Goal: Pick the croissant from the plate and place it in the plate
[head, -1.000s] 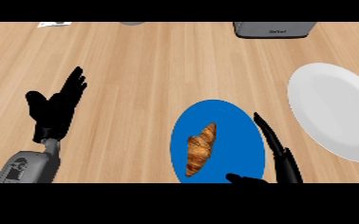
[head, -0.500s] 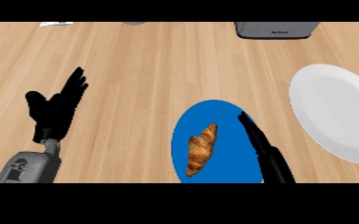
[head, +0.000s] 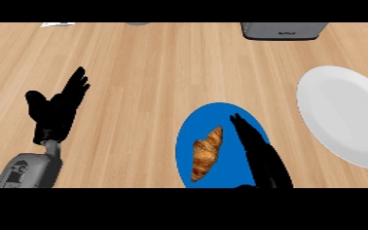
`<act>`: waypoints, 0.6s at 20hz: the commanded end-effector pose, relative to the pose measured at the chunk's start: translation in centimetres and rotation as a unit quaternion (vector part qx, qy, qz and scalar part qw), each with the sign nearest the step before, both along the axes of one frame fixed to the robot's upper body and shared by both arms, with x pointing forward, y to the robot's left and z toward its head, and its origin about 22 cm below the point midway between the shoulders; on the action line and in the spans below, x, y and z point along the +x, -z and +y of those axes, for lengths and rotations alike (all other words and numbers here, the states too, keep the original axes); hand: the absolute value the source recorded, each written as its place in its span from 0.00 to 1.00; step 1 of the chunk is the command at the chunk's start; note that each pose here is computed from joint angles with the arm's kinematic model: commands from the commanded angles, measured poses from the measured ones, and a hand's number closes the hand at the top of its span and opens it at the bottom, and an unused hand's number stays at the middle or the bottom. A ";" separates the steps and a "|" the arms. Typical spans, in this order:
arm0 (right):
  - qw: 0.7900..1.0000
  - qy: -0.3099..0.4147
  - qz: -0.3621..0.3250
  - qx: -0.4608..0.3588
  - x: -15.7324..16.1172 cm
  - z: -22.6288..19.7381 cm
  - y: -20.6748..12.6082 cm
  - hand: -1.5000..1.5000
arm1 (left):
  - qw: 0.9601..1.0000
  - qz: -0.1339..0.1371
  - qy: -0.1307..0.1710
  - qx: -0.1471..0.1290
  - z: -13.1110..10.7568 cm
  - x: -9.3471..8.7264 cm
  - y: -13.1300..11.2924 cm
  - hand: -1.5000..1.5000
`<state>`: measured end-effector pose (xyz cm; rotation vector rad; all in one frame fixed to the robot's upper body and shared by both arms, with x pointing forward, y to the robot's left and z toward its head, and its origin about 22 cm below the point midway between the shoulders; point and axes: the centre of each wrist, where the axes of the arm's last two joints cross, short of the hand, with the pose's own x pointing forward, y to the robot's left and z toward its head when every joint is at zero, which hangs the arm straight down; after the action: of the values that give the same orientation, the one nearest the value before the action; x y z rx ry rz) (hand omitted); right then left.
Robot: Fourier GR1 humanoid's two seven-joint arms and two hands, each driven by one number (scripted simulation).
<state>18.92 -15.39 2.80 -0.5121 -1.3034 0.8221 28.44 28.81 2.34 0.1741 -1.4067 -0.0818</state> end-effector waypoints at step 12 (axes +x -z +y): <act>0.995 -0.015 0.080 -0.059 2.7 4.1 0.0 0.00 | 1.000 -0.002 -0.003 -0.002 -0.3 -1.0 0.1 0.50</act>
<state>21.66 -12.19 2.79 -0.5070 -1.1443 0.9455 27.74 28.56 2.01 0.1739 -1.4113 -0.0767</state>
